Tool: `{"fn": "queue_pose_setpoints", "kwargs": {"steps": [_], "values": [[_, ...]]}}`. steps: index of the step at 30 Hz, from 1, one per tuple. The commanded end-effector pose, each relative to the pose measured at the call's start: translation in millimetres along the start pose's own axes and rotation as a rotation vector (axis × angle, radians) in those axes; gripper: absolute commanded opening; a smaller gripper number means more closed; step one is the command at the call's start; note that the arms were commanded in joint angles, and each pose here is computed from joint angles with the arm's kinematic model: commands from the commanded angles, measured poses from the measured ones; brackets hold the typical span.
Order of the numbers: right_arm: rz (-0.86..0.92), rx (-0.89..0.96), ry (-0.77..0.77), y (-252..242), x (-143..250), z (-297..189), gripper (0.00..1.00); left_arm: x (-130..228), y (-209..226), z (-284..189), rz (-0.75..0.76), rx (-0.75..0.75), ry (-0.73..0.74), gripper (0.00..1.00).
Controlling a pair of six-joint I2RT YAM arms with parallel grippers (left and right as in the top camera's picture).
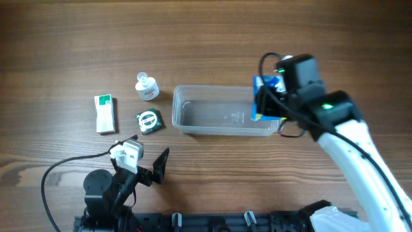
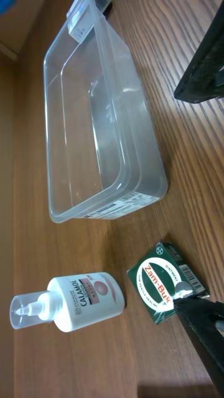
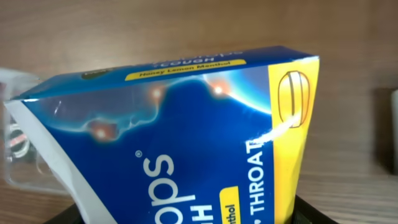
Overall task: Pack container
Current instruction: 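Carry the Vicks pack into the clear container and release it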
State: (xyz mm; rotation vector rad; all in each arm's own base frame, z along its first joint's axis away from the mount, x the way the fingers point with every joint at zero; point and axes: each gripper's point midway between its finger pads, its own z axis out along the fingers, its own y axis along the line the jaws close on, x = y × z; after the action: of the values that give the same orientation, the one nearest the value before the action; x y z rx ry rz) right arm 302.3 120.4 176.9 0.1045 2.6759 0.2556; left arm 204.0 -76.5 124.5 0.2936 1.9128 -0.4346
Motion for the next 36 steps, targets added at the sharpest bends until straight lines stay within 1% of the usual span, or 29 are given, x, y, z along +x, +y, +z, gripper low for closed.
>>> {"fn": "queue_pose_setpoints", "kwargs": {"steps": [1,4,9,12,15,17,19,23,27,29,30,31,33,34,35,36], "values": [[0.073,0.095,0.068,-4.3,12.2,40.4,0.66,-1.0,-3.3,-0.1,0.021,0.017,-0.008,1.00],[0.069,0.154,0.135,-10.0,19.5,78.4,0.66,-1.0,-3.3,-0.1,0.021,0.017,-0.008,1.00],[0.059,0.233,0.232,-22.3,38.4,110.8,0.67,-1.0,-3.3,-0.1,0.021,0.017,-0.008,1.00],[0.056,0.265,0.286,-28.1,50.1,125.8,0.70,-1.0,-3.3,-0.1,0.021,0.017,-0.008,1.00],[0.052,0.288,0.325,-32.6,59.0,134.9,0.73,-1.0,-3.3,-0.1,0.021,0.017,-0.008,1.00],[0.051,0.290,0.328,-33.0,59.5,132.1,0.81,-1.0,-3.3,-0.1,0.021,0.017,-0.008,1.00],[0.046,0.285,0.318,-32.0,56.6,126.9,0.82,-1.0,-3.3,-0.1,0.021,0.017,-0.008,1.00],[0.003,0.256,0.226,-25.9,32.7,95.2,0.81,-1.0,-3.3,-0.1,0.021,0.017,-0.008,1.00],[-0.008,0.161,0.057,-10.7,-0.7,41.8,0.82,-1.0,-3.3,-0.1,0.021,0.017,-0.008,1.00],[0.016,0.138,-0.056,-13.9,-17.2,7.6,0.82,-1.0,-3.3,-0.1,0.021,0.017,-0.008,1.00],[0.036,0.136,-0.102,-20.1,-23.3,-7.6,0.82,-1.0,-3.3,-0.1,0.021,0.017,-0.008,1.00],[0.067,0.136,-0.144,-29.9,-28.8,-22.9,0.85,-1.0,-3.3,-0.1,0.021,0.017,-0.008,1.00],[0.126,0.173,-0.196,-63.2,-36.3,-46.2,0.91,-1.0,-3.3,-0.1,0.021,0.017,-0.008,1.00],[0.142,0.202,-0.202,-79.8,-37.4,-52.2,0.96,-1.0,-3.3,-0.1,0.021,0.017,-0.008,1.00],[0.165,0.260,-0.200,-110.5,-38.4,-57.9,1.00,-1.0,-3.3,-0.1,0.021,0.017,-0.008,1.00],[0.175,0.305,-0.188,-133.6,-37.9,-58.8,1.00,-1.0,-3.3,-0.1,0.021,0.017,-0.008,1.00]]}}
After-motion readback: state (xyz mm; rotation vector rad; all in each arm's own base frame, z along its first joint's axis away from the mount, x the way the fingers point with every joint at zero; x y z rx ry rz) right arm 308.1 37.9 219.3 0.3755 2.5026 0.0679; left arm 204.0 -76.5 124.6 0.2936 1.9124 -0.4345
